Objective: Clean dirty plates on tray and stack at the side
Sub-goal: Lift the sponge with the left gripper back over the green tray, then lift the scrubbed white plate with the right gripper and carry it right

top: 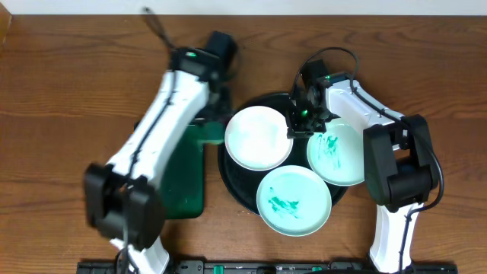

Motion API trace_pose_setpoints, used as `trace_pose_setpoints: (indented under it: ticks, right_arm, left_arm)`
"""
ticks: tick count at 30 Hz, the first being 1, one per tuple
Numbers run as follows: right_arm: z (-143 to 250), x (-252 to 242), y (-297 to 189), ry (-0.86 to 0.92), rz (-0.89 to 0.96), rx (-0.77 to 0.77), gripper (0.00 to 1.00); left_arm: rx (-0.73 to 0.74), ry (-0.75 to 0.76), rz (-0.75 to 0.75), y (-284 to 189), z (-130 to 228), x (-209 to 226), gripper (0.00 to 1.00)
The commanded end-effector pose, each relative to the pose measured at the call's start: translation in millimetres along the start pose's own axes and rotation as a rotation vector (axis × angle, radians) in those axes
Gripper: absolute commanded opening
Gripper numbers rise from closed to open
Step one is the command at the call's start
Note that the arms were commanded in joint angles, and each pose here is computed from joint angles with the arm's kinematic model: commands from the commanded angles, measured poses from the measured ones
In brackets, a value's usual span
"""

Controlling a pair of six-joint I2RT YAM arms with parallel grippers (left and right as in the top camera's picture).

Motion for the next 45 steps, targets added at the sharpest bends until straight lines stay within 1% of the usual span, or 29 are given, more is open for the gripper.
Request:
trace_pose_setpoints:
  ticks: [1, 3, 5, 8, 10, 13, 16, 20, 27, 32, 39, 45]
  right_arm:
    - [0, -2, 5, -0.050, -0.011, 0.023, 0.01]
    - [-4, 5, -7, -0.083, -0.020, -0.005, 0.01]
    - [-6, 13, -23, -0.114, -0.021, -0.040, 0.01]
    - [-5, 26, -52, -0.186, -0.024, -0.110, 0.01]
    - [-2, 35, -77, -0.216, 0.023, -0.192, 0.01]
    - [6, 43, -100, -0.253, 0.074, -0.270, 0.01]
    - [16, 48, -115, -0.268, 0.118, -0.310, 0.01]
    - [24, 48, -124, -0.277, 0.237, -0.348, 0.01]
    - [34, 48, -129, -0.305, 0.432, -0.375, 0.01]
    - [40, 57, -142, -0.330, 0.535, -0.419, 0.01]
    - [48, 77, -154, -0.378, 0.716, -0.520, 0.01]
    - [63, 101, -153, -0.459, 0.888, -0.607, 0.01]
  left_arm:
    - [0.039, -0.065, -0.048, -3, 0, 30, 0.07]
    - [0.099, -0.051, 0.033, 5, 3, 39, 0.07]
    - [0.142, -0.073, 0.084, 13, 6, 48, 0.07]
    - [0.183, -0.115, 0.089, 23, 10, 62, 0.07]
    - [0.208, -0.097, 0.116, 28, 13, 67, 0.07]
    - [0.231, -0.094, 0.139, 34, 16, 71, 0.07]
    - [0.238, -0.074, 0.142, 41, 18, 73, 0.07]
    - [0.236, -0.058, 0.145, 53, 20, 77, 0.07]
    - [0.224, -0.119, 0.149, 90, 28, 92, 0.07]
    - [0.256, -0.163, 0.201, 112, 42, 103, 0.07]
    - [0.247, -0.146, 0.204, 113, 44, 105, 0.07]
    - [0.220, -0.145, 0.205, 109, 43, 106, 0.07]
Point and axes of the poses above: each gripper's point midway between its finger pads, its own y axis out along the fingers, its own x axis along the line the jaws close on, z = x × y, the point moved 10 cm from there along -y, back along the fingers, and after that the axes turned 10 degrees about y, right-handed, at the moved point
